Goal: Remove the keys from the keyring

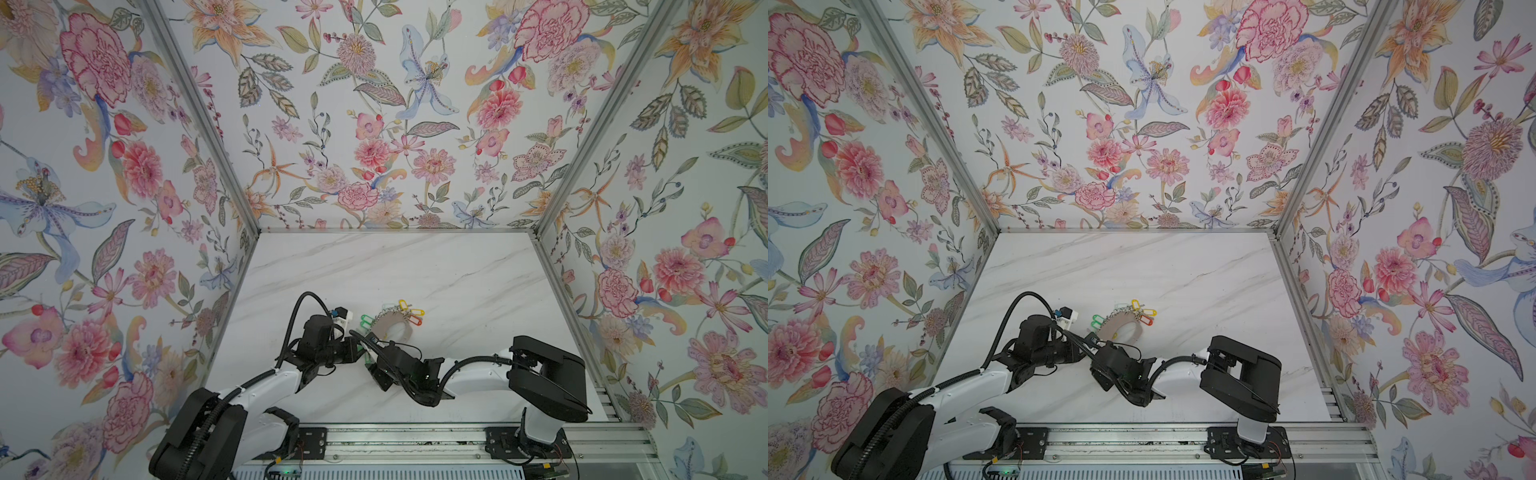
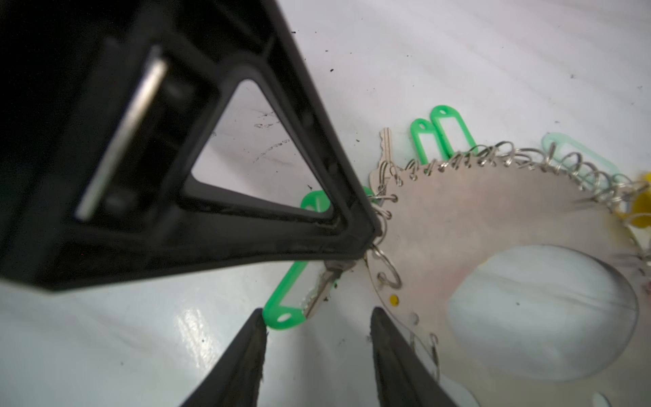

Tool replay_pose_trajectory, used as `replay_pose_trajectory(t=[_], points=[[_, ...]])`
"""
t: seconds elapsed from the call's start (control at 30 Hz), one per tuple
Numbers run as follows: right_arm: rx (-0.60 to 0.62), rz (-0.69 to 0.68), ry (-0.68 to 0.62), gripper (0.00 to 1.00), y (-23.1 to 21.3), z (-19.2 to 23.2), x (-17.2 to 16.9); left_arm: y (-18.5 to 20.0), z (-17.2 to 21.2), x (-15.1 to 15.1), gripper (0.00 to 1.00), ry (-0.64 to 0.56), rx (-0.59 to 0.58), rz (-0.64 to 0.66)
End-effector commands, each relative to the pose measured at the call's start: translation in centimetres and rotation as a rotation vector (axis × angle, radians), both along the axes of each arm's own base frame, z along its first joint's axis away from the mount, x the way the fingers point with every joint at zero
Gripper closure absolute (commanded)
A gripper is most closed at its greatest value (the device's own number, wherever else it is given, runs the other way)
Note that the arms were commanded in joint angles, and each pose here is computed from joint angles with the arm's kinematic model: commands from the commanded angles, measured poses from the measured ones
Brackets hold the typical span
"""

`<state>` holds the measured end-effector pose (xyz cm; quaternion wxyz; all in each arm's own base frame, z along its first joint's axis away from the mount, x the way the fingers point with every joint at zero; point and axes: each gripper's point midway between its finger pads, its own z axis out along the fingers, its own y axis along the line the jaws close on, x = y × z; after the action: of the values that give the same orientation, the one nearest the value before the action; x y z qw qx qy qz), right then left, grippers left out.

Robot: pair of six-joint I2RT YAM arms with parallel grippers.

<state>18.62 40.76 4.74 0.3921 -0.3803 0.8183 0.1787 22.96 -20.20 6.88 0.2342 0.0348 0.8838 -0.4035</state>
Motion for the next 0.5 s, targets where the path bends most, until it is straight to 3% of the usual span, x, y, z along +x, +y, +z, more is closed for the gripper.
replay_pose_trajectory(t=[0.0, 0.23, 0.47], points=[[0.061, -0.086, -0.085, 0.52, 1.1, 2.0, 1.9, -0.2, 1.3, 0.6, 1.00, -0.015, -0.012, 0.009], [0.069, -0.081, -0.096, 0.55, 1.9, 2.2, 1.6, -0.2, 1.3, 0.7, 1.00, -0.007, -0.016, 0.020], [0.062, -0.095, -0.109, 0.68, 2.4, 2.5, 2.1, -0.2, 1.2, 0.7, 1.00, -0.007, -0.015, 0.019]])
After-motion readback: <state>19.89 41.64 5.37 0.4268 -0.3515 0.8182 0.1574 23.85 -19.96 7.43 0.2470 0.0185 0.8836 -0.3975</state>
